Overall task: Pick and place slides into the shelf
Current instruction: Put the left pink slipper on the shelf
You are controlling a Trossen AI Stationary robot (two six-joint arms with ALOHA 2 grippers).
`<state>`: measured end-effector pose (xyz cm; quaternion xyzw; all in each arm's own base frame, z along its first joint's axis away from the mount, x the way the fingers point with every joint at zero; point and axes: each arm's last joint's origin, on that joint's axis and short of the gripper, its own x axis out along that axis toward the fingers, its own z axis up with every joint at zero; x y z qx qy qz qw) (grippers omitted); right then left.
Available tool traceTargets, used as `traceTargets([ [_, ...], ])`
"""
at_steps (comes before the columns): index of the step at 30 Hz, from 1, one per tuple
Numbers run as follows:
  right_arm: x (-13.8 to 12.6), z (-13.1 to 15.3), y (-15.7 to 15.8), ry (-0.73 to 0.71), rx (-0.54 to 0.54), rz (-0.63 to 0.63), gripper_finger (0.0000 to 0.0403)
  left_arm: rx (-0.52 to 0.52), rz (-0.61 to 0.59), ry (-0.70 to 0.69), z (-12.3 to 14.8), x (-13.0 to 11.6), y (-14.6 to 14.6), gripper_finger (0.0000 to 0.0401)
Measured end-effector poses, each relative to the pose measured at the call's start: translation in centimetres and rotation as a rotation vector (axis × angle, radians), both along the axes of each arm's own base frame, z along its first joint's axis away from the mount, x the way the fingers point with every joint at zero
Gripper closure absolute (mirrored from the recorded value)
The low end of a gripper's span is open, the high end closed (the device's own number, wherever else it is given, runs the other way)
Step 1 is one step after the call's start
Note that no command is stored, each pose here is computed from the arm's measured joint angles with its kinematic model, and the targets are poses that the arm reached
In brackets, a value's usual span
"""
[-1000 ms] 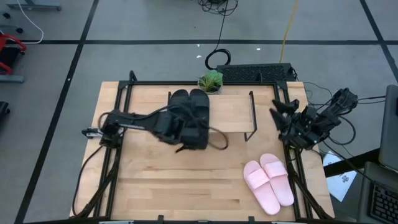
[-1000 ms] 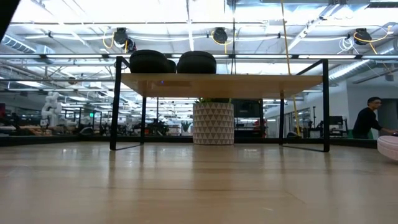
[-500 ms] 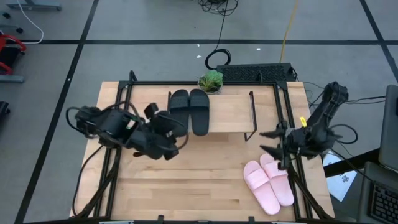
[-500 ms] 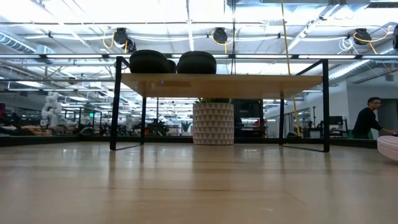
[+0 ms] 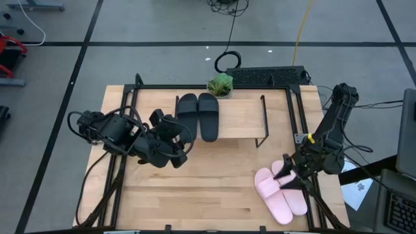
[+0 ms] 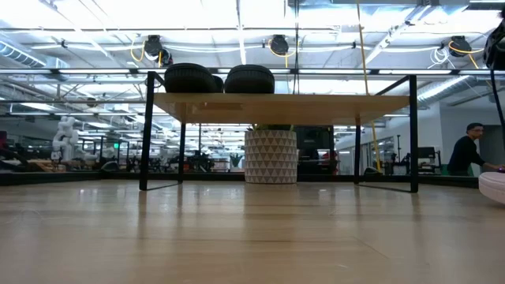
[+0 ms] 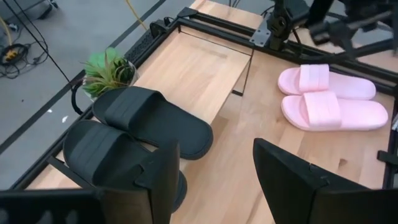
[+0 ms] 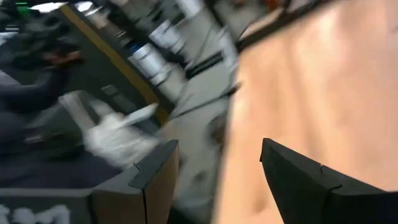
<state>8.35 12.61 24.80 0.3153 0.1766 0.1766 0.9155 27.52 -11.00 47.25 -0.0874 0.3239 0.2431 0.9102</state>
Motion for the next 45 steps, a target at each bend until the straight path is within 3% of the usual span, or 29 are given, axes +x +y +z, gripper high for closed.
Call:
traceTargets([
  [4, -0.3, 0.0, 0.1, 0.122, 0.159, 0.093, 0.0184, 0.007, 0.015, -0.003, 0.0, 0.1, 0.3, 0.0196],
  [8, -0.6, -1.0, 0.0, 0.256, 0.178, 0.117, 0.0184, 0.009, 0.024, -0.004, 0.0, 0.2, 0.6, 0.0196],
  [12, -1.2, -2.3, -0.2, 0.498, 0.205, 0.162, 0.0184, 0.006, 0.030, -0.011, 0.1, 0.3, 0.7, 0.0196],
  [17, -1.8, -3.4, -0.6, 0.685, 0.168, 0.186, 0.0184, 0.000, 0.028, -0.024, 0.1, 0.4, 0.6, 0.0196],
  [25, -1.2, -4.0, -1.7, 0.631, 0.048, 0.086, 0.0184, 0.035, 0.024, -0.015, 0.2, 0.5, 0.9, 0.0196],
  [33, -1.2, -5.1, -4.3, 0.716, -0.135, -0.036, 0.0184, 0.047, 0.029, -0.009, 0.2, 0.6, 1.3, 0.0196],
  [40, -1.9, -5.3, -5.8, 0.820, -0.151, 0.029, 0.0184, 0.035, 0.027, -0.009, 0.2, 0.6, 1.2, 0.0196],
  [45, -1.1, -4.2, -5.6, 0.651, -0.099, 0.081, 0.0184, 0.035, 0.027, -0.008, 0.2, 0.6, 1.2, 0.0196],
])
